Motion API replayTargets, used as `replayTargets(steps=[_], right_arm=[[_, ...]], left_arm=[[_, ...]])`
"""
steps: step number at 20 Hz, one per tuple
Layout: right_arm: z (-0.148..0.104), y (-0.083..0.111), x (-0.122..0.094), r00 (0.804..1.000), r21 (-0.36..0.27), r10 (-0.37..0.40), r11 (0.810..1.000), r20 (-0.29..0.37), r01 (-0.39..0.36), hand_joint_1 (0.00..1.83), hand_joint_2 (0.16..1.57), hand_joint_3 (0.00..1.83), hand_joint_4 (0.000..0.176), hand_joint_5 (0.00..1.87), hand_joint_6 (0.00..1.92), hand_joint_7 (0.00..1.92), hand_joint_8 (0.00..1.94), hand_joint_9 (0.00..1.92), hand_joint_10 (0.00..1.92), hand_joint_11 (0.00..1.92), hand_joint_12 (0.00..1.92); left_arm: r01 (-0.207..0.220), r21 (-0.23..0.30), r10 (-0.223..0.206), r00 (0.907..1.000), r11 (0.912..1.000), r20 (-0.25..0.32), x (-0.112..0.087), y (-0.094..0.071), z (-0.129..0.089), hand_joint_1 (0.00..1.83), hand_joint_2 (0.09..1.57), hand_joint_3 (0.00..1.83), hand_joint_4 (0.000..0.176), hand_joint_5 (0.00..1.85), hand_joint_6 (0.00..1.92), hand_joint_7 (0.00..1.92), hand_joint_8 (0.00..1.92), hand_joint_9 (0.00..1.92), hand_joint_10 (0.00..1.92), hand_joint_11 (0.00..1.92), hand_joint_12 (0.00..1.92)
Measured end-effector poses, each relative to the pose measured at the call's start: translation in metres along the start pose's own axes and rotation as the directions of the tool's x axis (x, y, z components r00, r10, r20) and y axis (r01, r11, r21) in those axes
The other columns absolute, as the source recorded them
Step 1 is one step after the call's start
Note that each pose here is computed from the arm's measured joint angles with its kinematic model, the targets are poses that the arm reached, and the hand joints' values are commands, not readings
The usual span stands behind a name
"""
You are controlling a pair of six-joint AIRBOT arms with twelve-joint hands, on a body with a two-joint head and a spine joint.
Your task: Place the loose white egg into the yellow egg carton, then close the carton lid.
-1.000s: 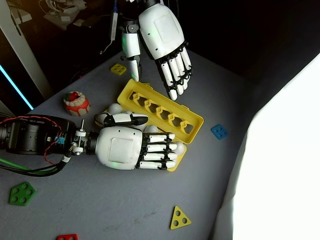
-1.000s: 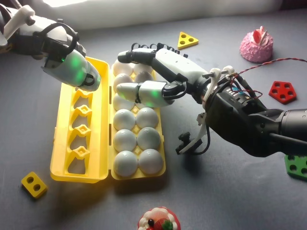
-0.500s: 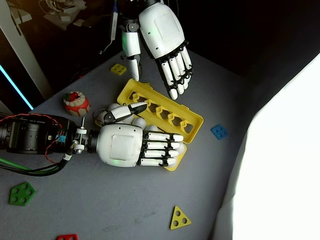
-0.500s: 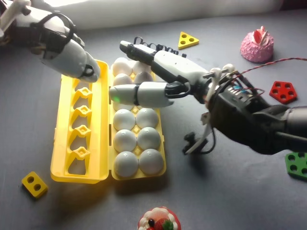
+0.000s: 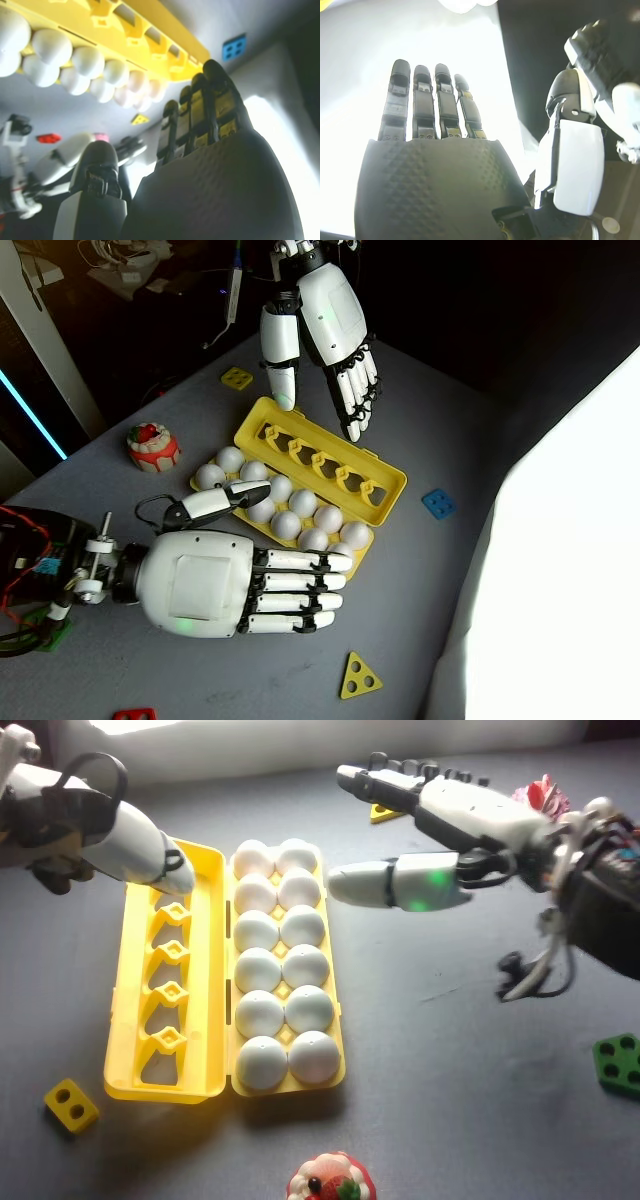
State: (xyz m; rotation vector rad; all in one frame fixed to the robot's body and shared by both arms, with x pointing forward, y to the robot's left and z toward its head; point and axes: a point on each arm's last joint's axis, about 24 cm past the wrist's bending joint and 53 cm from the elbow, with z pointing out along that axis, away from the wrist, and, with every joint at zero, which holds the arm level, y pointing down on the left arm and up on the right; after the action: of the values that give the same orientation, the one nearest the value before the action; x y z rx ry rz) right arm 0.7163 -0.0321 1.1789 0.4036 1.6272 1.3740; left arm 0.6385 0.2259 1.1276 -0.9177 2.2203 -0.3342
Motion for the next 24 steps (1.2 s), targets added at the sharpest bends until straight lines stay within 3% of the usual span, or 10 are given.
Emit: replayTargets(steps=[3, 5, 7, 8, 10, 11, 14, 17, 21, 24], right_arm=[[-0.032, 0.014, -0.02, 0.998, 0.005, -0.065, 0.998, -0.006, 0.065, 0.25, 1.07, 0.02, 0.0, 0.17, 0.01, 0.21, 0.0, 0.12, 0.01, 0.0, 0.27], [-0.057, 0.015, -0.036, 0.993, 0.031, -0.117, 0.993, -0.008, 0.117, 0.23, 1.08, 0.01, 0.0, 0.19, 0.02, 0.24, 0.01, 0.15, 0.01, 0.0, 0.41], [-0.081, 0.018, -0.049, 0.987, 0.056, -0.162, 0.985, -0.015, 0.163, 0.22, 1.1, 0.01, 0.0, 0.18, 0.01, 0.23, 0.0, 0.15, 0.01, 0.0, 0.42], [-0.09, 0.02, -0.054, 0.984, 0.064, -0.176, 0.982, -0.015, 0.176, 0.23, 1.11, 0.01, 0.0, 0.16, 0.01, 0.2, 0.0, 0.13, 0.0, 0.0, 0.33], [-0.106, 0.025, -0.06, 0.982, 0.079, -0.19, 0.979, -0.017, 0.191, 0.25, 1.11, 0.01, 0.0, 0.16, 0.01, 0.2, 0.01, 0.13, 0.0, 0.0, 0.3], [-0.11, 0.027, -0.061, 0.981, 0.081, -0.195, 0.977, -0.017, 0.196, 0.25, 1.11, 0.01, 0.0, 0.16, 0.01, 0.2, 0.01, 0.13, 0.0, 0.0, 0.3], [-0.13, 0.032, -0.066, 0.969, 0.093, -0.247, 0.964, -0.03, 0.249, 0.29, 1.13, 0.0, 0.0, 0.19, 0.01, 0.22, 0.0, 0.14, 0.01, 0.0, 0.35], [-0.145, 0.043, -0.072, 0.963, 0.092, -0.269, 0.958, -0.021, 0.27, 0.27, 1.13, 0.0, 0.0, 0.19, 0.01, 0.21, 0.0, 0.13, 0.0, 0.0, 0.36], [-0.154, 0.045, -0.08, 0.952, 0.098, -0.306, 0.947, -0.017, 0.306, 0.27, 1.13, 0.0, 0.0, 0.19, 0.0, 0.21, 0.0, 0.14, 0.0, 0.0, 0.31], [-0.156, 0.042, -0.08, 0.945, 0.105, -0.327, 0.939, -0.029, 0.328, 0.22, 1.14, 0.0, 0.0, 0.17, 0.0, 0.21, 0.0, 0.15, 0.0, 0.0, 0.42]], left_arm=[[0.114, -0.034, -0.114, 0.9934, 0.9929, 0.016, -0.005, 0.012, 0.006, 0.19, 1.33, 0.0, 0.031, 0.21, 0.01, 0.26, 0.01, 0.29, 0.02, 0.0, 0.91], [0.17, -0.062, -0.169, 0.9852, 0.9834, 0.029, -0.007, 0.022, 0.009, 0.17, 1.33, 0.0, 0.026, 0.24, 0.01, 0.31, 0.01, 0.33, 0.02, 0.0, 0.96], [0.248, -0.077, -0.245, 0.9683, 0.9656, 0.047, -0.011, 0.028, 0.013, 0.16, 1.34, 0.0, 0.019, 0.25, 0.0, 0.34, 0.01, 0.34, 0.01, 0.0, 1.0], [0.278, -0.08, -0.275, 0.9601, 0.9572, 0.052, -0.012, 0.03, 0.014, 0.15, 1.33, 0.0, 0.021, 0.28, 0.01, 0.34, 0.01, 0.35, 0.01, 0.0, 1.02], [0.321, -0.085, -0.314, 0.9459, 0.9433, 0.08, -0.018, 0.035, 0.016, 0.15, 1.34, 0.0, 0.012, 0.31, 0.02, 0.36, 0.01, 0.38, 0.01, 0.0, 1.08], [0.332, -0.092, -0.324, 0.9419, 0.9388, 0.088, -0.02, 0.038, 0.017, 0.15, 1.34, 0.0, 0.012, 0.31, 0.02, 0.36, 0.01, 0.38, 0.01, 0.0, 1.08], [0.392, -0.115, -0.378, 0.9173, 0.9127, 0.124, -0.024, 0.05, 0.019, 0.22, 1.32, 0.0, 0.007, 0.44, 0.02, 0.45, 0.01, 0.44, 0.01, 0.03, 1.18], [0.437, -0.13, -0.421, 0.8971, 0.8899, 0.133, -0.02, 0.058, 0.022, 0.22, 1.32, 0.0, 0.0, 0.44, 0.01, 0.46, 0.01, 0.45, 0.01, 0.04, 1.22], [0.466, -0.144, -0.446, 0.8827, 0.8733, 0.147, -0.017, 0.067, 0.025, 0.21, 1.32, 0.0, 0.007, 0.45, 0.01, 0.5, 0.01, 0.47, 0.01, 0.05, 1.23], [0.485, -0.151, -0.465, 0.8722, 0.8611, 0.152, -0.012, 0.072, 0.028, 0.19, 1.33, 0.0, 0.0, 0.45, 0.01, 0.51, 0.01, 0.48, 0.01, 0.04, 1.25]])
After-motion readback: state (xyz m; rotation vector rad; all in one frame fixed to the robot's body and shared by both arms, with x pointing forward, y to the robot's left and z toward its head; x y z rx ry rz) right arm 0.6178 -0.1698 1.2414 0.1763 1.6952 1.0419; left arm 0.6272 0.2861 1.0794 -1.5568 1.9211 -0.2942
